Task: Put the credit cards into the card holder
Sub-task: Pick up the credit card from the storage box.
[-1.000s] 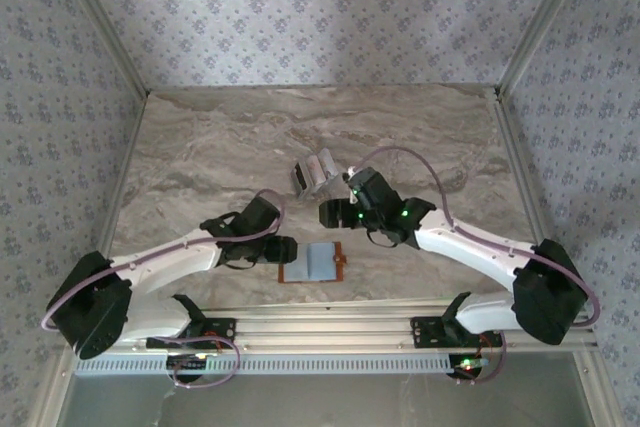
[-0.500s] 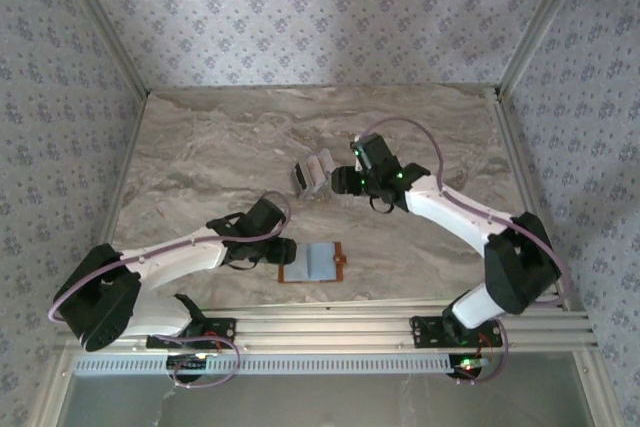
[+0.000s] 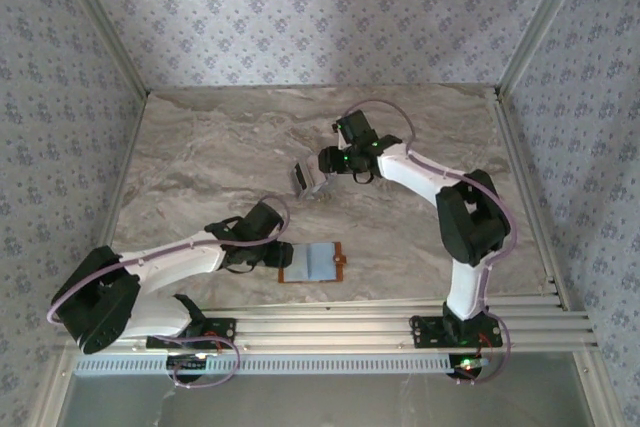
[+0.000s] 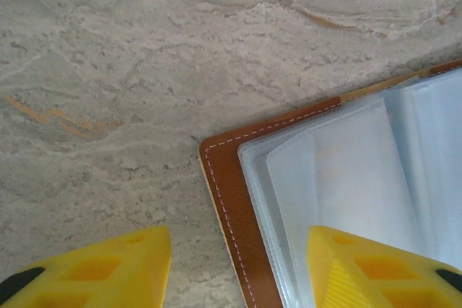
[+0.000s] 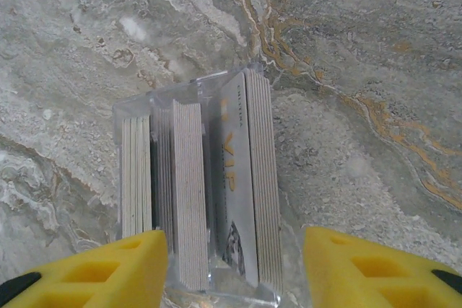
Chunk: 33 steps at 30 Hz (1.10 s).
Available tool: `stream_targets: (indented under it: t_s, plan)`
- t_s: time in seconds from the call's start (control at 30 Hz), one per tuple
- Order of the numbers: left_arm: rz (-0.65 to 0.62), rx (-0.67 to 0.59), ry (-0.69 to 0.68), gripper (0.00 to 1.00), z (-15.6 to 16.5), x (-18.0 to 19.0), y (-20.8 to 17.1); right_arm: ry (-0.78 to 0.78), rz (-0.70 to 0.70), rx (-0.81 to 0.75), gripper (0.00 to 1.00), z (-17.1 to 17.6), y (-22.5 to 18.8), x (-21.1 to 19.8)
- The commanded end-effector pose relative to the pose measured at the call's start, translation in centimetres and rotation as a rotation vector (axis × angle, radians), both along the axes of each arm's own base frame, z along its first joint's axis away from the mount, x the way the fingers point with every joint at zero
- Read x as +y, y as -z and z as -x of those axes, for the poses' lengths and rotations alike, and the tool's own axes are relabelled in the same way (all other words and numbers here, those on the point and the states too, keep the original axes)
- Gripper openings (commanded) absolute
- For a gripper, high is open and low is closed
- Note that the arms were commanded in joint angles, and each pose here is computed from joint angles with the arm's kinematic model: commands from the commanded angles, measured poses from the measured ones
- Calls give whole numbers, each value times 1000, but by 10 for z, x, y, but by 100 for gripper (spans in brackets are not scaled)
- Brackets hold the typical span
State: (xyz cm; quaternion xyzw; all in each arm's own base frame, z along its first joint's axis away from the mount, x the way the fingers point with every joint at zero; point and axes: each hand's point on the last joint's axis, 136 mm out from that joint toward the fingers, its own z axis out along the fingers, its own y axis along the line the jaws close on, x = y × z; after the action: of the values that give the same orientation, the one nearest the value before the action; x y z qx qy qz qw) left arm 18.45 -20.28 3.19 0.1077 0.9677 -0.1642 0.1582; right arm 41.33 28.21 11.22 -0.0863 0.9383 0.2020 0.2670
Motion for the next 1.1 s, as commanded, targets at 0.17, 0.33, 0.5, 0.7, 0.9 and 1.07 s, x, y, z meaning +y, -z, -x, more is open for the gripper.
stream_targets:
  t_s: [0.17, 0.33, 0.5, 0.7, 0.9, 1.07]
  plan:
    - [15, -14, 19, 52, 1, -4, -2, -25, 10, 39, 54, -11, 8, 3]
    - [14, -12, 20, 52, 0, -4, -1, -41, -10, 62, 52, -11, 13, 7]
    - [9, -7, 22, 52, 0, -5, 0, -67, -42, 52, 48, -7, 5, 14]
    - [10, -4, 23, 52, 0, -5, 1, -106, -93, 41, 45, 1, -9, 21]
    - [9, -2, 23, 52, 1, -5, 1, -126, -117, 40, 42, 3, -14, 26]
    - [10, -3, 24, 52, 0, -6, 1, -144, -140, 60, 40, 3, -10, 31]
